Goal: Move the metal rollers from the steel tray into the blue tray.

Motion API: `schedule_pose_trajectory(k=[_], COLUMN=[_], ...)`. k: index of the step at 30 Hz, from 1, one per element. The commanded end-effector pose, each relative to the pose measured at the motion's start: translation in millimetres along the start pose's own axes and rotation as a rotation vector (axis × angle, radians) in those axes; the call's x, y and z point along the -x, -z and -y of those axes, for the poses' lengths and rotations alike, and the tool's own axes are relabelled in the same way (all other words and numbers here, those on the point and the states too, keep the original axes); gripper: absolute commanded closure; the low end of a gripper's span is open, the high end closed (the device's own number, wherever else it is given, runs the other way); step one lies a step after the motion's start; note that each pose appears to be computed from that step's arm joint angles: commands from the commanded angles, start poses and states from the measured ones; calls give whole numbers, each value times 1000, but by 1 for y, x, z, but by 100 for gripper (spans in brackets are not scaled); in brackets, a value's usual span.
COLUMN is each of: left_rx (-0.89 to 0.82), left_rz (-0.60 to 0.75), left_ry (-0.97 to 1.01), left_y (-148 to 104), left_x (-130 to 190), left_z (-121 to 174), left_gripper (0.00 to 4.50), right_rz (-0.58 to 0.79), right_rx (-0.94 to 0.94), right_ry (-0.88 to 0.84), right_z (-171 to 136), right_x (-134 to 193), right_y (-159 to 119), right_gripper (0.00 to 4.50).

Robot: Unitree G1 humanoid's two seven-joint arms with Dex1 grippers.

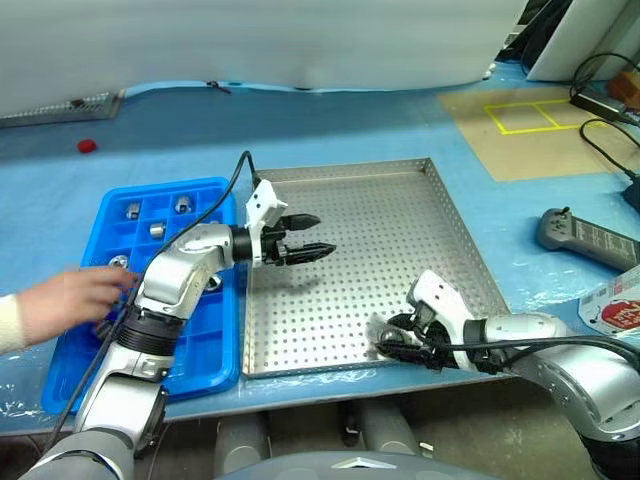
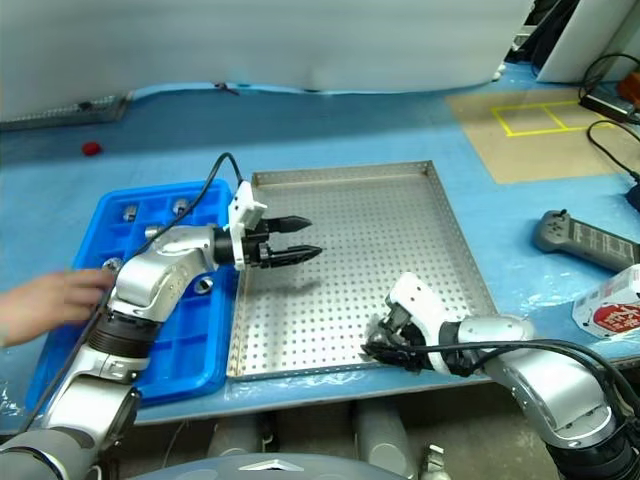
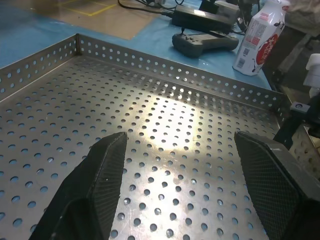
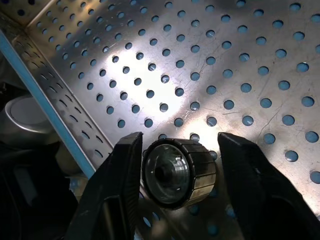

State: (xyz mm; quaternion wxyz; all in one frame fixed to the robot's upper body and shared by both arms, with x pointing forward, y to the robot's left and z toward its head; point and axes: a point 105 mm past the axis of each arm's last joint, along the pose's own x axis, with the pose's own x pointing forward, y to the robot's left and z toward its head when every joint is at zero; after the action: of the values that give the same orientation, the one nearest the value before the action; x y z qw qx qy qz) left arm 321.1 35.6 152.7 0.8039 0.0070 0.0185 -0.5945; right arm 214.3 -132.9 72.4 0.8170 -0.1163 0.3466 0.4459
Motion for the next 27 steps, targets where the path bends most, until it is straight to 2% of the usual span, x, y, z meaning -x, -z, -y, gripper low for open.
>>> schedule_pose_trajectory(k=[1,3,9,18,27], left_rx=[-90,-95,-152,-185,-260], left_rz=[76,109,170,216,181], left_ry=[-45,-85,-133,-212,-351], left_y=[-23,-30,-55,-83,-99], left_x=[-10,-10,-7,16,58], left_z=[-1,-8,-14,-25,-43], left_gripper=[88,88,88,88,88], right_rz=[42,106,330,430,543], right_rx=[40,55,67,133,241], right_ry=[42,65,73,13,-138], right_z=[7,13,23,29,6], right_x=[3,6,8,-18,-54], right_y=[-10,-24,-78,-118,-168], right_gripper=[325,378,378,378,378])
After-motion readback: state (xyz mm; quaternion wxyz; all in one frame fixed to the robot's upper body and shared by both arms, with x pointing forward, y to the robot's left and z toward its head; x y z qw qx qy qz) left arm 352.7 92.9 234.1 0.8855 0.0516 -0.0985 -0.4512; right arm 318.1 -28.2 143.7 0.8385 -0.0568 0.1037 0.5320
